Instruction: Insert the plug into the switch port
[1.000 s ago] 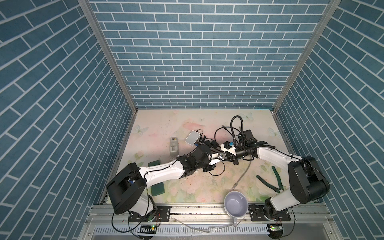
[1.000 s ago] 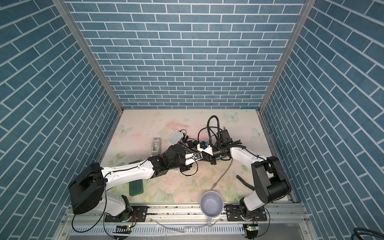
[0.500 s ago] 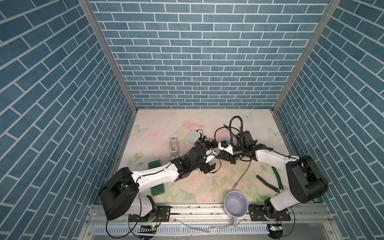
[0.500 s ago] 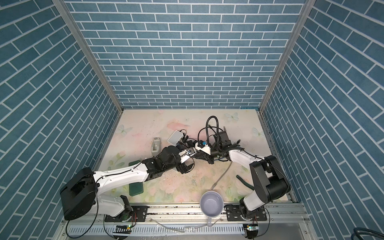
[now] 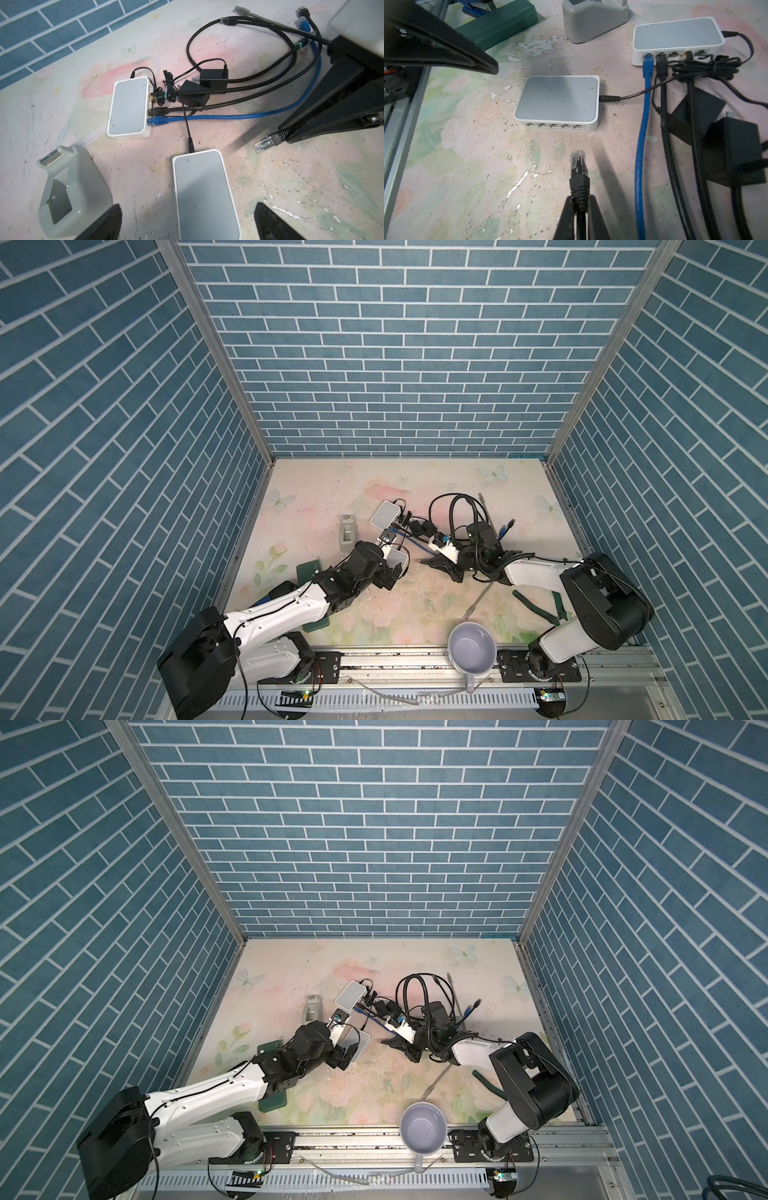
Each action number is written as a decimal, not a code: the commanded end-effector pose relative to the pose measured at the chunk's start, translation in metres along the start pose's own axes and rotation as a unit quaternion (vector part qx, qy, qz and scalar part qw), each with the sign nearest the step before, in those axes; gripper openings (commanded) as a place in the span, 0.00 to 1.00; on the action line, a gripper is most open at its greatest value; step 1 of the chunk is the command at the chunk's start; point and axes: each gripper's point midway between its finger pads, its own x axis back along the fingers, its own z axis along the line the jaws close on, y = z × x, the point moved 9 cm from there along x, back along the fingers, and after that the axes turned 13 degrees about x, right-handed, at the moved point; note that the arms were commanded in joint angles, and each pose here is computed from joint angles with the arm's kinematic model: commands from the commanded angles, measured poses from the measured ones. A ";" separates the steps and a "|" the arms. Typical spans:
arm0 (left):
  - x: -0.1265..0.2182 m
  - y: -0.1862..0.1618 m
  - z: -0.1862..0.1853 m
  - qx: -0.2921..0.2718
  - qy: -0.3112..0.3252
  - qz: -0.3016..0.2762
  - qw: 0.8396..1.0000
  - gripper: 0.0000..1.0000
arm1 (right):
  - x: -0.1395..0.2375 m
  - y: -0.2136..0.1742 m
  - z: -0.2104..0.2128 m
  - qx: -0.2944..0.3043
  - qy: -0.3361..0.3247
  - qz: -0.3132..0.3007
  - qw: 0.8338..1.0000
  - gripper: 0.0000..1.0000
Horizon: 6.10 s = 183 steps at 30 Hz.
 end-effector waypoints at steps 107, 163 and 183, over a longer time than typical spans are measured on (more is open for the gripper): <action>-0.108 -0.019 -0.019 0.247 -0.066 0.151 0.955 0.43 | -0.049 -0.015 0.006 -0.061 -0.103 -0.081 0.990 0.00; -0.071 0.001 -0.016 0.129 -0.098 0.078 0.984 0.71 | -0.022 0.013 -0.005 -0.008 0.001 0.084 0.996 0.00; -0.032 -0.003 -0.054 -0.276 -0.153 -0.081 0.945 0.84 | 0.035 0.053 -0.008 -0.049 0.087 -0.002 0.995 0.00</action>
